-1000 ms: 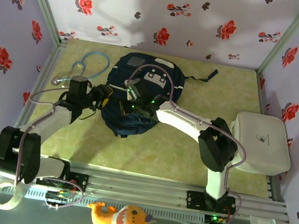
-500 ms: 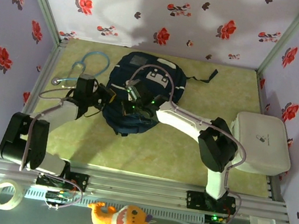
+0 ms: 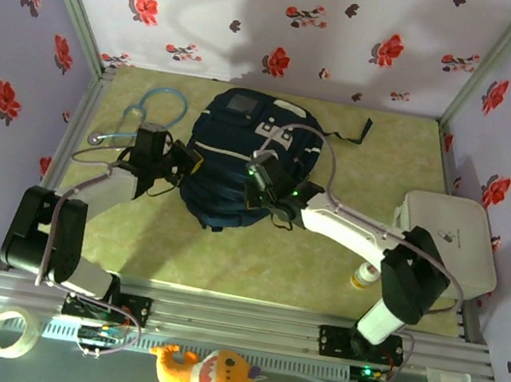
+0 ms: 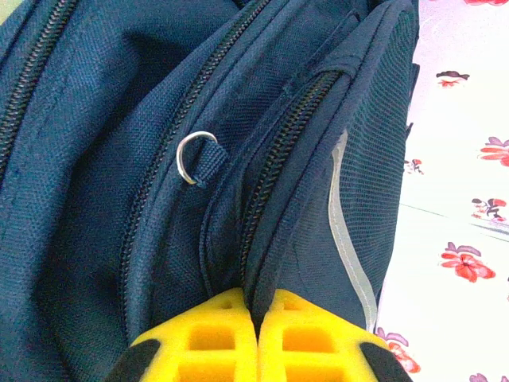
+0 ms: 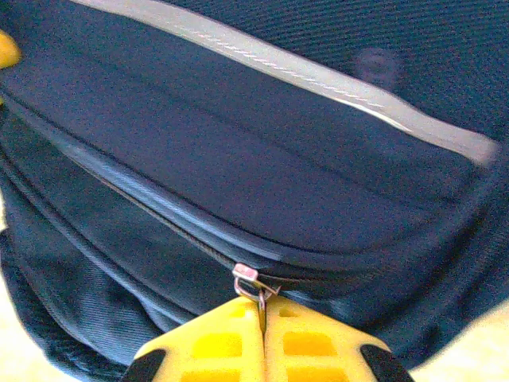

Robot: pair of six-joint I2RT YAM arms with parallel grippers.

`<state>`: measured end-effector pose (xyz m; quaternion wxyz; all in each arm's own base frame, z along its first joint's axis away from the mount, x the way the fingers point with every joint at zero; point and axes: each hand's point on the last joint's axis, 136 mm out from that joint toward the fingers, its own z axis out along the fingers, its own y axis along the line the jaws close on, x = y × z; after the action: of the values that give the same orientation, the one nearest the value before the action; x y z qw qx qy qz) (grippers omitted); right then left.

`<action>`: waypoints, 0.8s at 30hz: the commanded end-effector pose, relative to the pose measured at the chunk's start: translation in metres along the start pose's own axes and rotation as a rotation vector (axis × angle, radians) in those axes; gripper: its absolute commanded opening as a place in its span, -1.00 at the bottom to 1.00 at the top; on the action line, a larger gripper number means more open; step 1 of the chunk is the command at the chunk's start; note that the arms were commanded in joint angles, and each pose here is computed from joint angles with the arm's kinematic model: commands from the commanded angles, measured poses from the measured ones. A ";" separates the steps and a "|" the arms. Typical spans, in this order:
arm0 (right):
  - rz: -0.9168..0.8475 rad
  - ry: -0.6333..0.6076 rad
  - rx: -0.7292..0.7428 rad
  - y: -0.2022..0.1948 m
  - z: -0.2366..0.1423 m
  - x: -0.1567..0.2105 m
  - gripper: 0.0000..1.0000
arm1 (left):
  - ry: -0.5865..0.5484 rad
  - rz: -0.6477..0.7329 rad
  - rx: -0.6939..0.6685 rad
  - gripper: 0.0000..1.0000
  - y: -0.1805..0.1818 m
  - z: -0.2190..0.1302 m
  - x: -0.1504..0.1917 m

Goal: Pack the student bag

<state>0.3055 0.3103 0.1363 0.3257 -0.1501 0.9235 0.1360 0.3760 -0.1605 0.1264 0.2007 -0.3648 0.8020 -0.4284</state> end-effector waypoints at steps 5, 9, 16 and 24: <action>-0.022 0.034 0.089 -0.048 -0.012 0.009 -1.00 | -0.054 0.112 0.027 -1.00 -0.017 -0.004 -0.019; -0.024 0.045 0.106 -0.065 -0.008 0.001 -1.00 | -0.030 0.148 0.019 -1.00 -0.013 -0.004 -0.015; 0.064 0.036 0.158 -0.101 -0.002 -0.020 -1.00 | 0.038 0.213 -0.036 -1.00 0.006 -0.002 -0.006; 0.165 0.063 0.216 -0.118 0.003 -0.037 -0.98 | 0.110 0.237 -0.091 -1.00 0.021 0.003 0.001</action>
<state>0.3542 0.2491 0.1338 0.2796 -0.1066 0.9465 0.1207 0.3706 -0.1740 0.1230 0.1948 -0.2502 0.8496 -0.4216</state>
